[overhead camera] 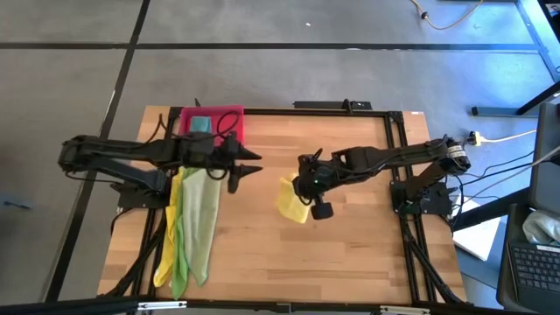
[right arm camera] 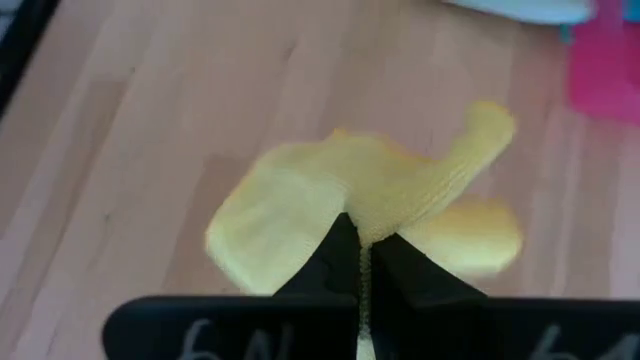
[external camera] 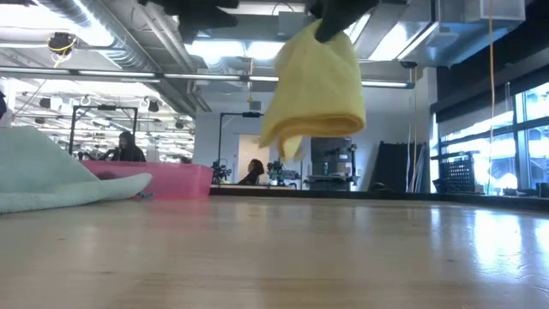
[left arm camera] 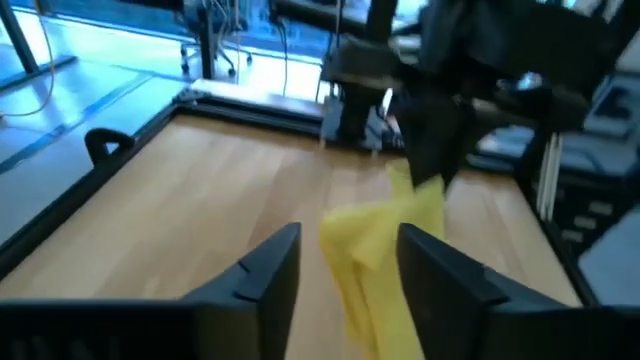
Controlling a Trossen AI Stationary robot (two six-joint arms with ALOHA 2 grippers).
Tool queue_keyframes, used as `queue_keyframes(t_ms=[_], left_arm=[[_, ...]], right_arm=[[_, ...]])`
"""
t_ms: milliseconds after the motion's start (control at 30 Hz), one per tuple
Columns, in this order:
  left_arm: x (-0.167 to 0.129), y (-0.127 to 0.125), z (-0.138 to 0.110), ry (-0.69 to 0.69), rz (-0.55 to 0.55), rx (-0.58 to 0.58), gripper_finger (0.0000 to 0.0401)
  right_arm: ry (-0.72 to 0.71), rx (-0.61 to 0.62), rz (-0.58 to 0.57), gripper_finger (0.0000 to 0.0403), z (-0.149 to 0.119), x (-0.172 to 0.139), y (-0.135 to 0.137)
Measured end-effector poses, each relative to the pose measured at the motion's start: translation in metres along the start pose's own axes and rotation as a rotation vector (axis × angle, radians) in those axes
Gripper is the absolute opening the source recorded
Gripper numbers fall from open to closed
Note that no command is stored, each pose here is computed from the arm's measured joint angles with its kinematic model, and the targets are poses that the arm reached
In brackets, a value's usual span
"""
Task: Fold microfiber towels
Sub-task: Put the folded right yellow microfiber towel into the pink bin
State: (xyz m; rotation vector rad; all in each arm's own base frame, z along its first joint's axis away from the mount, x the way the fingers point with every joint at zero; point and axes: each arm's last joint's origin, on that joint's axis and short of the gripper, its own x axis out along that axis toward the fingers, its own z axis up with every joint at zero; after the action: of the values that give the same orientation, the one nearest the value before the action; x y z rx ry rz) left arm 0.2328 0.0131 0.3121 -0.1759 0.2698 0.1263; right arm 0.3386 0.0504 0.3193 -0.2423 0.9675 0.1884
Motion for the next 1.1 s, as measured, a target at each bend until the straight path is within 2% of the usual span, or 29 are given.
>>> queue_keyframes(t_ms=[200,300,467,667,800,900,1100], left_arm=[[0.014,0.007,0.008,-0.103,-0.004,-0.014,0.0189],[0.025,0.011,0.008,-0.119,-0.083,-0.012,0.0190],[0.046,0.016,-0.001,-0.066,-0.233,-0.015,0.0190],[0.057,0.024,0.000,-0.107,-0.335,-0.003,0.0190],[0.055,0.028,0.011,-0.138,-0.390,-0.012,0.0190],[0.056,0.026,0.020,-0.135,-0.420,0.049,0.0190],[0.075,0.026,0.021,-0.011,-0.470,0.127,0.0190]], right_arm=[[0.002,-0.092,0.094,0.0002,0.002,-0.004,-0.001],[-0.004,-0.143,0.127,0.0002,0.004,-0.010,-0.001],[-0.006,-0.215,0.130,0.0002,0.008,-0.020,-0.002],[-0.026,-0.206,0.134,0.0002,0.009,-0.024,-0.010],[-0.055,-0.184,0.221,0.0002,0.009,-0.021,-0.015],[-0.070,-0.174,0.275,0.0002,0.010,-0.015,-0.017],[-0.094,-0.177,0.318,0.0002,0.015,-0.008,-0.016]])
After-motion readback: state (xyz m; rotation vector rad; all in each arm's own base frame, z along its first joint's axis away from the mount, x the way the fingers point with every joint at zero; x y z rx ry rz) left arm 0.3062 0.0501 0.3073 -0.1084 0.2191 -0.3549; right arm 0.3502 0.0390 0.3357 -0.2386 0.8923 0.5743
